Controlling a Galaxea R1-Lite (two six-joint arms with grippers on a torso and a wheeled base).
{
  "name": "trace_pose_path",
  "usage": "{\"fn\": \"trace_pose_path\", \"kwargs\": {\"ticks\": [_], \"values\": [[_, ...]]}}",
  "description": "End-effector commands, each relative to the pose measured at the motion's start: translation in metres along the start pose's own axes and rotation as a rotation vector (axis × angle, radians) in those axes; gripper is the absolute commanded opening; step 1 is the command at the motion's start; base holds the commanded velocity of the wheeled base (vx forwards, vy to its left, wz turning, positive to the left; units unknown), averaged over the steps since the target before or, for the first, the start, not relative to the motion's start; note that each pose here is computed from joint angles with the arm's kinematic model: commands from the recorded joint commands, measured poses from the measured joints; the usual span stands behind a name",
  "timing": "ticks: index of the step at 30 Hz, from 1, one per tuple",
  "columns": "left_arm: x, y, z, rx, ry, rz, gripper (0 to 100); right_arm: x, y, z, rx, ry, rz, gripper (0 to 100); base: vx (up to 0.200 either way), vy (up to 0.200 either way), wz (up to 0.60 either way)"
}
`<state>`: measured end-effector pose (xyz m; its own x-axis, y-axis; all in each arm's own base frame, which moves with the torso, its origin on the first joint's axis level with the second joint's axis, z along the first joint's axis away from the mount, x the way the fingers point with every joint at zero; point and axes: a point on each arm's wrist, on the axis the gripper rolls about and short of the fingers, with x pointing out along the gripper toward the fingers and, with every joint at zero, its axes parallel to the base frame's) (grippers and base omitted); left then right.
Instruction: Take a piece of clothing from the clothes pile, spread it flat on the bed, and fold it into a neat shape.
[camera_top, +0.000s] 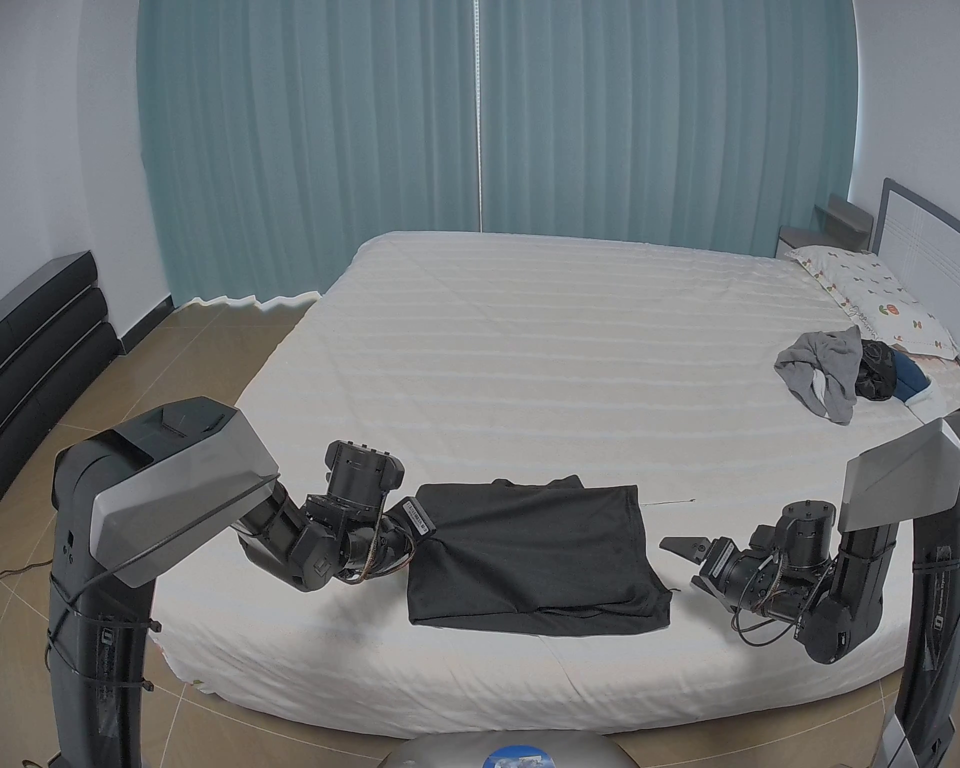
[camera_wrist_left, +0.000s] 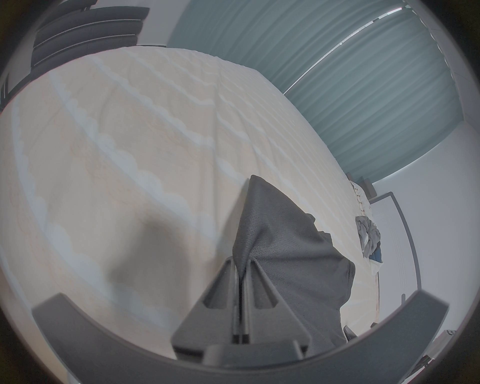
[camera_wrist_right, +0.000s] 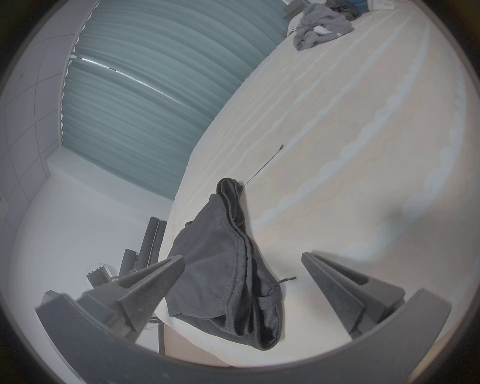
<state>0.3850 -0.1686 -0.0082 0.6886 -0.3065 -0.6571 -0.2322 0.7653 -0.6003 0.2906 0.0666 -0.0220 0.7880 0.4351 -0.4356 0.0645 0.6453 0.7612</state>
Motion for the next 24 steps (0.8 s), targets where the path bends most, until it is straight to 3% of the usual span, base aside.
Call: {"fn": "trace_pose_path", "kwargs": {"ticks": [1, 12, 13, 24], "values": [[0.0003, -0.0008, -0.0035, 0.003, 0.008, -0.001, 0, 0.0035, 0.0037, -0.0092, -0.011, 0.029, 0.008, 100, 0.0, 0.0, 0.0], [-0.0007, -0.0014, -0.0055, 0.005, 0.013, -0.001, 0, 0.0024, 0.0049, -0.0098, -0.013, 0.028, 0.009, 100, 0.0, 0.0, 0.0], [-0.0023, -0.0028, -0.0044, 0.002, 0.01, -0.005, 100, 0.002, 0.005, -0.0097, -0.013, 0.028, 0.009, 100, 0.0, 0.0, 0.0], [-0.004, -0.0026, -0.0014, -0.025, 0.003, -0.007, 100, -0.0004, 0.0032, -0.0088, -0.008, 0.023, -0.001, 100, 0.0, 0.0, 0.0]]}}
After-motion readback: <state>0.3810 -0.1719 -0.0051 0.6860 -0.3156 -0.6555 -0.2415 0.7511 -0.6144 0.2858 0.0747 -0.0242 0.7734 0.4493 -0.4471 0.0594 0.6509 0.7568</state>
